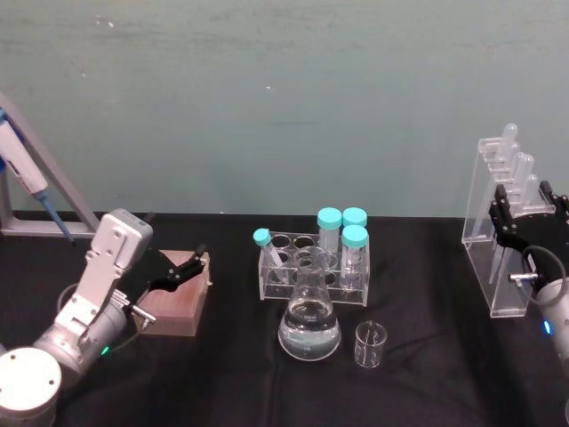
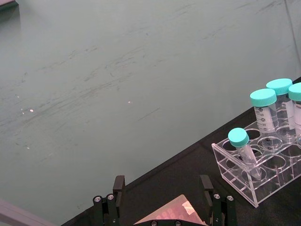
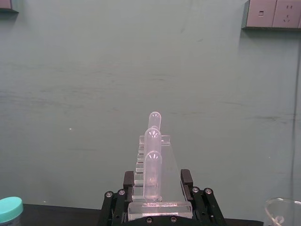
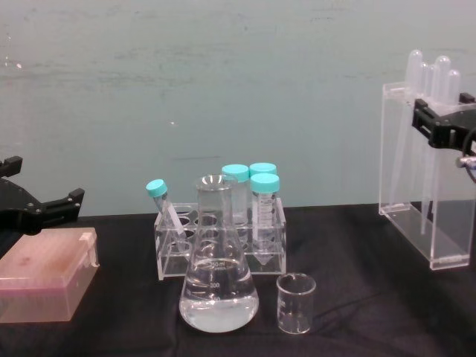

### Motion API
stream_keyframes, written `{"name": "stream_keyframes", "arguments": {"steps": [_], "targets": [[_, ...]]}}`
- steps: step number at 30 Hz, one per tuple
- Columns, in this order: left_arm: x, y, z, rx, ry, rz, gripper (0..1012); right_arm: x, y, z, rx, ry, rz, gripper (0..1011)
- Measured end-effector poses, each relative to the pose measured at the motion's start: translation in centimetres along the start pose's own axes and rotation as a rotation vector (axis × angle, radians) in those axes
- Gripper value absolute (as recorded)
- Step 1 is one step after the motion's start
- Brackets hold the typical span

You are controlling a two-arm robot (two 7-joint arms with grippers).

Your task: Place the experimental apparatus aside using one hand.

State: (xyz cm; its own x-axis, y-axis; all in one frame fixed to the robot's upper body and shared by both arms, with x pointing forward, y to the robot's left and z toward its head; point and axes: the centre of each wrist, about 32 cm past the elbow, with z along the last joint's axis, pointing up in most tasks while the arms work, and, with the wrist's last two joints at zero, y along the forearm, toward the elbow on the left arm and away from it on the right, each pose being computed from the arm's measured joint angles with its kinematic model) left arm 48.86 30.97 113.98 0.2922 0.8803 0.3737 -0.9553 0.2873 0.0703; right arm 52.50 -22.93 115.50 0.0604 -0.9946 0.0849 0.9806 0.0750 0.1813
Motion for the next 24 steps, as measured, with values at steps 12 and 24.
{"name": "stream_keyframes", "arguments": {"steps": [12, 24], "targets": [[0.00, 0.00, 0.00, 0.000, 0.000, 0.000, 1000, 2.0, -0.2, 0.0, 0.005, -0.001, -0.014, 601], [0.00, 0.00, 0.00, 0.000, 0.000, 0.000, 1000, 4.4, -0.3, -0.2, 0.005, -0.001, -0.027, 602]]}}
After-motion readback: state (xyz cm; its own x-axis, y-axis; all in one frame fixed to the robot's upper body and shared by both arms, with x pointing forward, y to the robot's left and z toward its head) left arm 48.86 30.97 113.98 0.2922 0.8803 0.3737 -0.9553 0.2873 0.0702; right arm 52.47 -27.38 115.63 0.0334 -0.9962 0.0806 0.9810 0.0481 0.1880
